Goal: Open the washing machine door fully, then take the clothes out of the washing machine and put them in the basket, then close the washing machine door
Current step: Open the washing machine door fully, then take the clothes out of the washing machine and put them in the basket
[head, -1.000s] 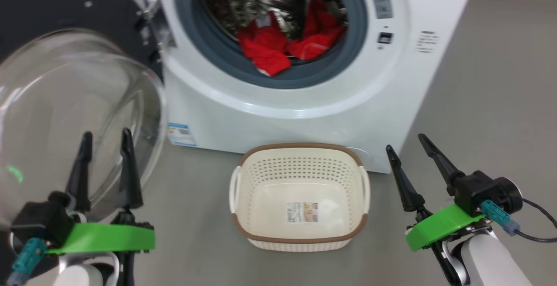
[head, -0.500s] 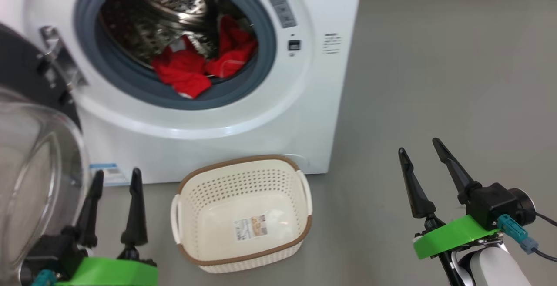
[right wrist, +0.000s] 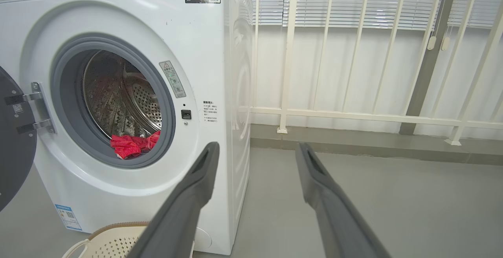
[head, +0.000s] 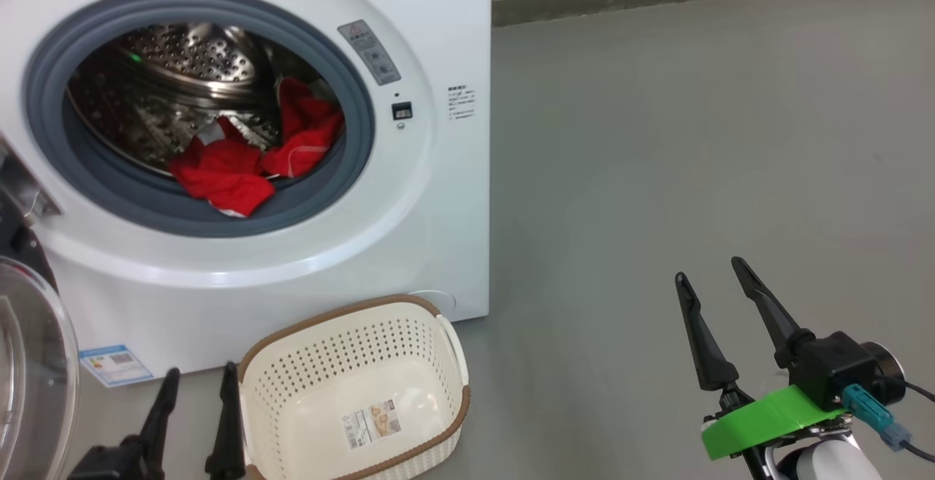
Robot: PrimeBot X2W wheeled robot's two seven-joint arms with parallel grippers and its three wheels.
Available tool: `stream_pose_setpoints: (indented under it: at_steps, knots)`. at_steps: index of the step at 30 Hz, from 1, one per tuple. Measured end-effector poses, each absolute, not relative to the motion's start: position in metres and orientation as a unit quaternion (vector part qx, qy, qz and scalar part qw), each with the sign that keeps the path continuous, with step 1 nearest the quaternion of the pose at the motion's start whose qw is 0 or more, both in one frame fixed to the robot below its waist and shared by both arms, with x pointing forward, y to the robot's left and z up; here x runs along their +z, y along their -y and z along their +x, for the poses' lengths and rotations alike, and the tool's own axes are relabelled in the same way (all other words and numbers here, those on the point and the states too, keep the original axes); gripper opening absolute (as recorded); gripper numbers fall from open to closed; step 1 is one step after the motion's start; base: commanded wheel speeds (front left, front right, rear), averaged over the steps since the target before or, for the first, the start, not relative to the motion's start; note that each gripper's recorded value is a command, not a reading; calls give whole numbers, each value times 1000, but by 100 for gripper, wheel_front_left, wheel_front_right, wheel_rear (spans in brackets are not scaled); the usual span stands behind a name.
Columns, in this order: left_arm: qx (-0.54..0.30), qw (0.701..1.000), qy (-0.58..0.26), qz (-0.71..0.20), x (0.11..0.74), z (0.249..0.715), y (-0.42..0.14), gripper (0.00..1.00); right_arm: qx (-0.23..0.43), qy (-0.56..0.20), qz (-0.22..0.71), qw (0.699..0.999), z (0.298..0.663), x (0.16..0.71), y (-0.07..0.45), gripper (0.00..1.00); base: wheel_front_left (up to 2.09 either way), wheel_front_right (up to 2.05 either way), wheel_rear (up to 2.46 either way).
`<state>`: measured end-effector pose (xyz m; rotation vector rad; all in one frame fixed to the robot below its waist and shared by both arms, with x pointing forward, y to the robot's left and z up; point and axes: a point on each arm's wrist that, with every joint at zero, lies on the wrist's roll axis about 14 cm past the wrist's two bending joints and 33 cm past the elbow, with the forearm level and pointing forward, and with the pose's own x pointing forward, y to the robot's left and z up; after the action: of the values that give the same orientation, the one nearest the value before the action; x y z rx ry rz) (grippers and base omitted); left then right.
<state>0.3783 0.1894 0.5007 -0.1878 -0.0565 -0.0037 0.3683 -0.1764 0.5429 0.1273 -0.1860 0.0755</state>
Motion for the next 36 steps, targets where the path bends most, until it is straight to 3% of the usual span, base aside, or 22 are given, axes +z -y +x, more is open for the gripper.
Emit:
stream_pose_setpoints:
  at_steps: [12, 36]
  knots:
    - [-2, 996, 5, -93, 484, 364, -190, 100, 5, 87, 58, 995, 344, 536, 203, 100, 0, 0, 0]
    - [19, 997, 5, -74, 483, 359, -200, 100, 13, 79, 59, 995, 348, 531, 198, 100, 8, -8, 0]
